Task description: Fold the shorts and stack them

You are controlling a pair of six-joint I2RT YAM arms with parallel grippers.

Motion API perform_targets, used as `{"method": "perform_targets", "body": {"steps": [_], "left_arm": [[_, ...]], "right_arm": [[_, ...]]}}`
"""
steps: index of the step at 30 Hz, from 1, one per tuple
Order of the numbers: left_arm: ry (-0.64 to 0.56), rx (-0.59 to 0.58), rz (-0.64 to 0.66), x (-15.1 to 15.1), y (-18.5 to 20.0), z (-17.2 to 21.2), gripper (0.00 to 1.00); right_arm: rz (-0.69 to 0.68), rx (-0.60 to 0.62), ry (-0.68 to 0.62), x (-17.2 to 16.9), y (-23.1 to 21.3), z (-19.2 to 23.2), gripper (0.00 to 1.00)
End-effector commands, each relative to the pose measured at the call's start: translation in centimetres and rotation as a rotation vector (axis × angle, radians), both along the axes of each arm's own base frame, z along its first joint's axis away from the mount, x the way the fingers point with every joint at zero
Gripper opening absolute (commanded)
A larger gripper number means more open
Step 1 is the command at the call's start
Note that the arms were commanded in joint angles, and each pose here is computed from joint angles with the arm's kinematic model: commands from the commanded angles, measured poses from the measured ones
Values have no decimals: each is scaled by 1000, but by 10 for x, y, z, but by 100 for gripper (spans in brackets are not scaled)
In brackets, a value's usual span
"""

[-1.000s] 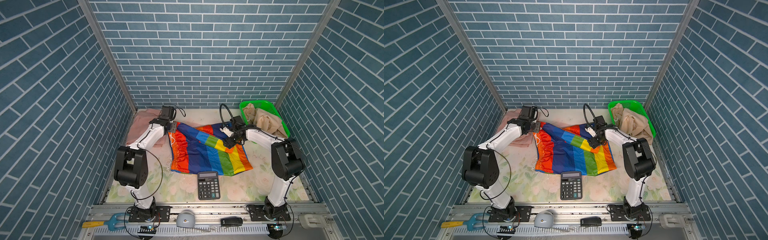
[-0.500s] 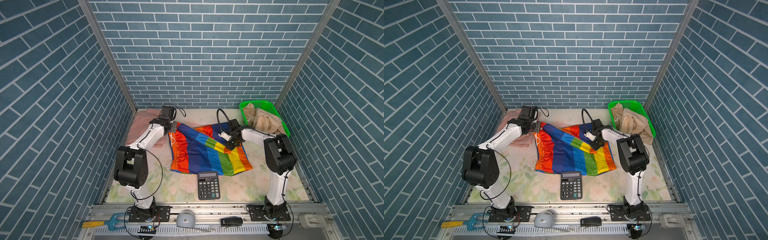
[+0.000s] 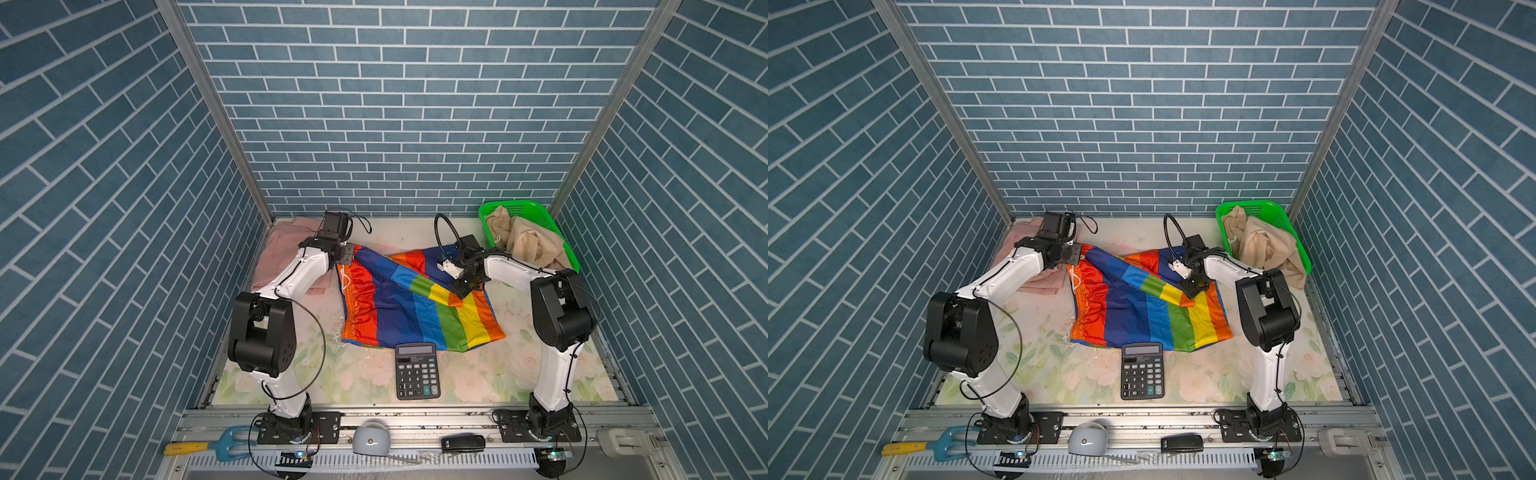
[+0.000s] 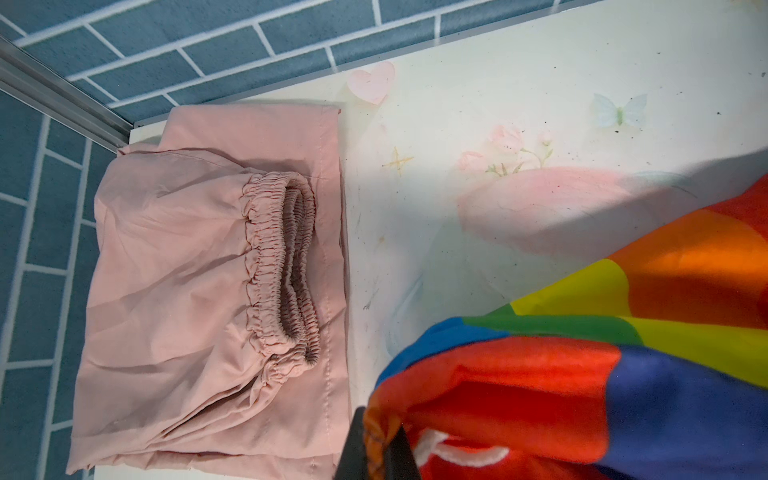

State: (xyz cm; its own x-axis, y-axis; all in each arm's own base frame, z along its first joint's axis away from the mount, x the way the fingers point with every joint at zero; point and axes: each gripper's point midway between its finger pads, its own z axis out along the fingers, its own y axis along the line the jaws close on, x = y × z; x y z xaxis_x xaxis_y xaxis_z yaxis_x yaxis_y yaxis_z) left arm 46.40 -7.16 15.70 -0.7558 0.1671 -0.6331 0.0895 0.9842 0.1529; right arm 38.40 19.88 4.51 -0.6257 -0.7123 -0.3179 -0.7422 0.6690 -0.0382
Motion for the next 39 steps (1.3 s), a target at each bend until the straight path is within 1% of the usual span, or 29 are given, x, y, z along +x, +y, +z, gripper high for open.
{"method": "perform_targets", "body": {"steps": [1, 4, 7, 9, 10, 11, 13, 14, 17, 20, 23, 26, 29, 33, 35, 37, 39], "left_arm": [[-26, -8, -2, 1, -3, 12, 0], [-42, -17, 2, 0, -3, 17, 0], [-55, -22, 6, -1, -2, 21, 0], [-64, -28, 10, -1, -2, 23, 0], [-66, -32, 8, -1, -3, 23, 0], [-72, -37, 8, -1, -3, 26, 0], [-78, -41, 11, -2, -3, 27, 0], [-86, -45, 13, -2, -3, 29, 0], [-105, -62, 13, -3, -4, 33, 0], [-109, -75, 12, -3, -6, 34, 0], [-106, -76, 10, -4, -6, 34, 0], [-114, -73, 10, -5, -5, 37, 0], [-114, -77, 7, -5, -6, 37, 0], [-110, -85, 6, -4, -8, 35, 0], [-109, -83, 7, -4, -7, 34, 0], [-114, -81, 9, -5, -7, 36, 0], [-114, -71, 13, -4, -5, 36, 0]], "right_arm": [[-27, 26, -111, 12, 0, 55, 0], [-55, 38, -148, 13, -2, 74, 0], [-156, 29, -143, 15, -13, 77, 0], [-217, 29, -85, 10, -17, 66, 23], [-239, 34, -53, 6, -18, 59, 31], [-272, 49, -16, 2, -18, 53, 36], [-339, 111, 67, -7, -13, 44, 43], [-385, 150, 99, -11, -10, 42, 44], [-528, 266, 140, -15, -6, 39, 51], [-635, 361, 204, -18, -2, 28, 51], [-726, 372, 242, -18, -9, 12, 51], [-801, 423, 249, -14, -20, 5, 51], [-836, 521, 257, -6, -21, 2, 51], [-826, 623, 309, 1, -4, -4, 50], [-829, 682, 314, 8, 3, -4, 43], [-827, 726, 307, 15, 8, 0, 34], [-810, 771, 288, 24, 12, 14, 22]]}}
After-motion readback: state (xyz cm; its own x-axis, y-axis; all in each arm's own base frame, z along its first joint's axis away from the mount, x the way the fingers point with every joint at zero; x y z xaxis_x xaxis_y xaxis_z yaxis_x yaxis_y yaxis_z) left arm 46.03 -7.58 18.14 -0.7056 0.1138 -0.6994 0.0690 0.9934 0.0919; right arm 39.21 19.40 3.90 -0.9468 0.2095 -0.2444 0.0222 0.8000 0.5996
